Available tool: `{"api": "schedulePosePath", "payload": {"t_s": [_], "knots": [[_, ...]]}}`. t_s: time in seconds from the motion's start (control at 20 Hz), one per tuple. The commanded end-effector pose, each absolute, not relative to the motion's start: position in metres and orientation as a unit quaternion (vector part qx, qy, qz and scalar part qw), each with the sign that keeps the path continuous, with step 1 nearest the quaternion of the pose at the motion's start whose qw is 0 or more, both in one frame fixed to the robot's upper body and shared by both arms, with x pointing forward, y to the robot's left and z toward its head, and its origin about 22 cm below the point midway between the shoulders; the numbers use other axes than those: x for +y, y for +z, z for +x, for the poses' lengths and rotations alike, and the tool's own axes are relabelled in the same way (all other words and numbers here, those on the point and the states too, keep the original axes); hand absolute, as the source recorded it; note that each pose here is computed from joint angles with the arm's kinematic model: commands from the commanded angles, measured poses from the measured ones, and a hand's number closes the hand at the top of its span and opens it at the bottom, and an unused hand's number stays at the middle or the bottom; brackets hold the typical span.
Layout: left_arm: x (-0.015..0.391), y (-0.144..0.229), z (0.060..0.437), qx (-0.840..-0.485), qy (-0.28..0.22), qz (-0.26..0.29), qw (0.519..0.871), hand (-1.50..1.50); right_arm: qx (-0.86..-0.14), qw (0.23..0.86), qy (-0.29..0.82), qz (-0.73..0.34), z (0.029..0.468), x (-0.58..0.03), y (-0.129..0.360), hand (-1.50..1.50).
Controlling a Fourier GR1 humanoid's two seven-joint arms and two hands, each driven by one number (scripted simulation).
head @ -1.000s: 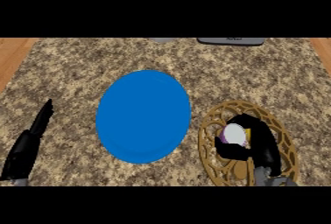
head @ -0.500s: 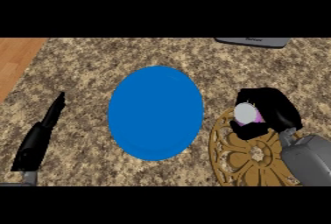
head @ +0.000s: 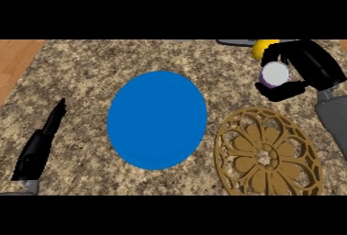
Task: Pick the can from the placemat and place it in the plate
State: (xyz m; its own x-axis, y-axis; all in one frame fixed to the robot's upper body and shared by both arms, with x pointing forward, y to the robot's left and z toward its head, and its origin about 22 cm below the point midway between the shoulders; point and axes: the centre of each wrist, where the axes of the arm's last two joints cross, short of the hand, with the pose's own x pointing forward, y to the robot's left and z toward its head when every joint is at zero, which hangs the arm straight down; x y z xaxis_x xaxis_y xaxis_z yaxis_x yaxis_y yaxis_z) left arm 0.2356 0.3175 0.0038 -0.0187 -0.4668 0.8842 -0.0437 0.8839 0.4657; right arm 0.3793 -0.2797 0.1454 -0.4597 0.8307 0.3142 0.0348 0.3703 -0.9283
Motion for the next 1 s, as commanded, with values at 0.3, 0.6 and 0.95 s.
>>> {"api": "schedulePosePath", "payload": {"t_s": [0.3, 0.6, 0.95], "knots": [[0.336, 0.002, 0.224, -0.678, -0.139, 0.194, 0.695, 0.00, -0.823, 0.323, 0.457, -0.101, 0.422, -0.247, 0.193, 1.50], [0.326, -0.007, 0.214, -0.682, -0.139, 0.207, 0.687, 0.00, -0.814, 0.313, 0.486, -0.052, 0.423, -0.179, 0.202, 1.50], [0.342, 0.018, 0.218, -0.673, -0.135, 0.203, 0.698, 0.00, -0.795, 0.343, 0.500, -0.016, 0.397, -0.097, 0.184, 1.50]]}}
